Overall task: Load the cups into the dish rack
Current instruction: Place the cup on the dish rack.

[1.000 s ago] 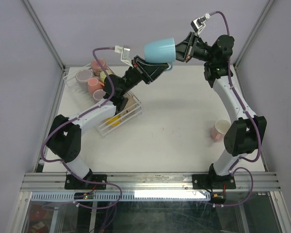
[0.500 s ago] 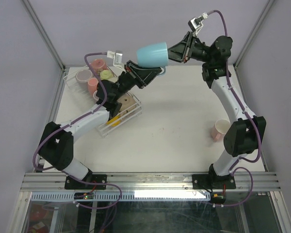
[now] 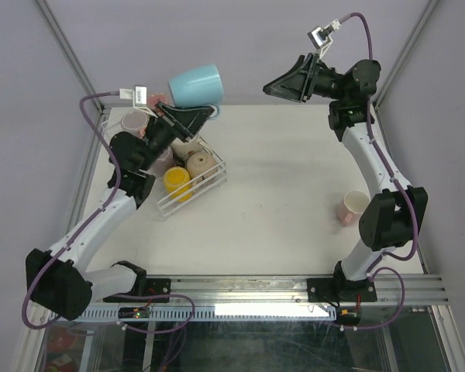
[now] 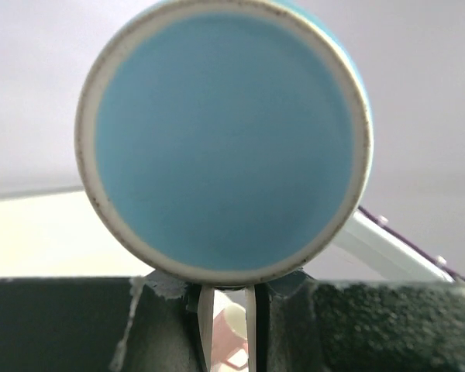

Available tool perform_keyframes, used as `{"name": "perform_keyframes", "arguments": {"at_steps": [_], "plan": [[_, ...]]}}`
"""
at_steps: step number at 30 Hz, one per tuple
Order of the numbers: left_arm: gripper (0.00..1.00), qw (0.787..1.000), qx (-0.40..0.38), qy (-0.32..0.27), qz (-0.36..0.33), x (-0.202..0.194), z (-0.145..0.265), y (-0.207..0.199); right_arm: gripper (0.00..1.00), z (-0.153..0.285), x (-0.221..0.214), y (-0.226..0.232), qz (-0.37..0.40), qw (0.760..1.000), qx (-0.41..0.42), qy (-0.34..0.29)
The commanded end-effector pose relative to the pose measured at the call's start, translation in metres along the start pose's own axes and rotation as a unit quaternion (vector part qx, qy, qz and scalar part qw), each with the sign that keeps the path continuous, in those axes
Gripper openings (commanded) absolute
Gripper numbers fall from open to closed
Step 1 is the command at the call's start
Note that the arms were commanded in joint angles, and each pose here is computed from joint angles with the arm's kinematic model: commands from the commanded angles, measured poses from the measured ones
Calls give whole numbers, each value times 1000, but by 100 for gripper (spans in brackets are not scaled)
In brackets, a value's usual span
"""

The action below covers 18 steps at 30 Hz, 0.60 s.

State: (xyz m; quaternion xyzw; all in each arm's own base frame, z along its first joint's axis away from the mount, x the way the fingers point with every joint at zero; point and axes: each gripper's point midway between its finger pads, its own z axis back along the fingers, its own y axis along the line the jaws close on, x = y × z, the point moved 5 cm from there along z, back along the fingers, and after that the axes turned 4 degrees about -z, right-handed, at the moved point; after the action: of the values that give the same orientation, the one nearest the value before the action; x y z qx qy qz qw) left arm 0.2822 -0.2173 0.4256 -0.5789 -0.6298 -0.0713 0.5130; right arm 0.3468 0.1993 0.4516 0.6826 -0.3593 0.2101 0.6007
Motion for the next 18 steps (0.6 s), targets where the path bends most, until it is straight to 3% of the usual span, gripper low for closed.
{"name": "perform_keyframes", "arguments": {"at_steps": [1,7,8,9,14,18], "plan": [[0,990,139,-23,-1,39,29,7,81,20,5,17,60,998,-13,-1],[0,921,389,6,-9,50,85,35,81,34,-9,4,-85,994,-73,6],[0,908,419,10,-15,53,92,39,81,37,-7,-15,58,994,-92,5],[0,893,449,18,-24,55,99,43,82,39,-7,-23,98,990,-105,7],[0,822,561,71,-61,62,122,65,82,43,-15,-41,101,986,-135,16],[0,781,612,98,-75,65,136,89,81,46,-17,-49,98,984,-151,13]]}}
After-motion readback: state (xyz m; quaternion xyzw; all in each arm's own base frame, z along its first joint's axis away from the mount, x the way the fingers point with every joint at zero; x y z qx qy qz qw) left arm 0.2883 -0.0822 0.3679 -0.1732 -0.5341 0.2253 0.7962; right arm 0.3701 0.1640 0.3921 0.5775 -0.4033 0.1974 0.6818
